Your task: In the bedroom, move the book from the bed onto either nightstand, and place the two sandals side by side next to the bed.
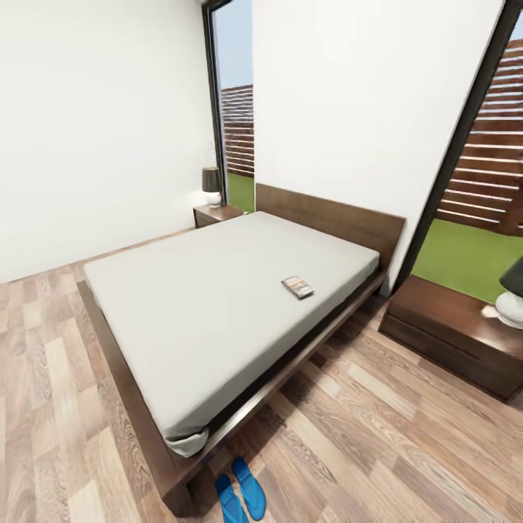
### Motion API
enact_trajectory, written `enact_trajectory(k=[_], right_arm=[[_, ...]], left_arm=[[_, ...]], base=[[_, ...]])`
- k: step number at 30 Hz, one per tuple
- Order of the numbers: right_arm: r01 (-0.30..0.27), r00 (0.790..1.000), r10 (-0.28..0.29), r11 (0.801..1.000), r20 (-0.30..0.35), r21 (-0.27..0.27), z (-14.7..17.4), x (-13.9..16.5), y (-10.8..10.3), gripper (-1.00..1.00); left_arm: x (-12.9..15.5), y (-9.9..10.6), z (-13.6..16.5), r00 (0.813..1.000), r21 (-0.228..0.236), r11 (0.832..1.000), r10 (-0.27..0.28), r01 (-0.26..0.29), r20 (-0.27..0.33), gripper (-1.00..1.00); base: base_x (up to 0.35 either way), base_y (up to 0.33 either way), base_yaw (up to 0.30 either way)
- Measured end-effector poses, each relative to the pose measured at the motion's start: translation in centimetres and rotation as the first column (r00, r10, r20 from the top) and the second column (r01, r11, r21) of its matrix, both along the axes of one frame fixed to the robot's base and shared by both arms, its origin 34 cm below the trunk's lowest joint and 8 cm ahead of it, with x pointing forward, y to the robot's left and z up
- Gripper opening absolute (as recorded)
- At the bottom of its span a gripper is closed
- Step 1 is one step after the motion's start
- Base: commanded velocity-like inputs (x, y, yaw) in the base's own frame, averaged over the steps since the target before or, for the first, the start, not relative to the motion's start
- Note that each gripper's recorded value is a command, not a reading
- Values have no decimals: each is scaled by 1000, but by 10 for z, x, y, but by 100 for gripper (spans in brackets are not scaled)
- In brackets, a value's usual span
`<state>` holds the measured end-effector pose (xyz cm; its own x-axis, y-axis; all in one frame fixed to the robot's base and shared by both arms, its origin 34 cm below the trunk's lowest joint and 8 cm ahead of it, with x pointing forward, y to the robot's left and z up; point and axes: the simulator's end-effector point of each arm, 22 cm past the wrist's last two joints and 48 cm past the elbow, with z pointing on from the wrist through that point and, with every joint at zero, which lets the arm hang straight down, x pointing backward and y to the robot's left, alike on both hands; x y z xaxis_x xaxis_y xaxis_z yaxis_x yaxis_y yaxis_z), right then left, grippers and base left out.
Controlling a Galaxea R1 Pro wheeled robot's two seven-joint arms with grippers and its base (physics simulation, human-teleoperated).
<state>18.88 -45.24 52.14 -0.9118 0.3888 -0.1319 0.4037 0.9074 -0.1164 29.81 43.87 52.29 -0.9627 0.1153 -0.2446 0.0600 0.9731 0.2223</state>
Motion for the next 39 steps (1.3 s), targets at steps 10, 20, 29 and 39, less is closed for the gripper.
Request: enact_trajectory(k=[10,20,29,39], right_arm=[[-1,1000,1,1000,0,0,0,0,0,100],[-1,1000,1,1000,0,0,0,0,0,100],[-1,1000,1,1000,0,1,0,0,0,100],[-3,1000,3,1000,-1,1,0,0,1,100]], left_arm=[[0,0,0,1000,0,1000,-2,2,0,100],[0,0,0,1000,0,1000,-4,4,0,100],[0,0,0,1000,1,1000,-4,4,0,100],[0,1,0,1000,1,1000,-5,5,0,100]], base=[[0,0,-287],[0,0,-287],[0,0,-286],[0,0,-287]])
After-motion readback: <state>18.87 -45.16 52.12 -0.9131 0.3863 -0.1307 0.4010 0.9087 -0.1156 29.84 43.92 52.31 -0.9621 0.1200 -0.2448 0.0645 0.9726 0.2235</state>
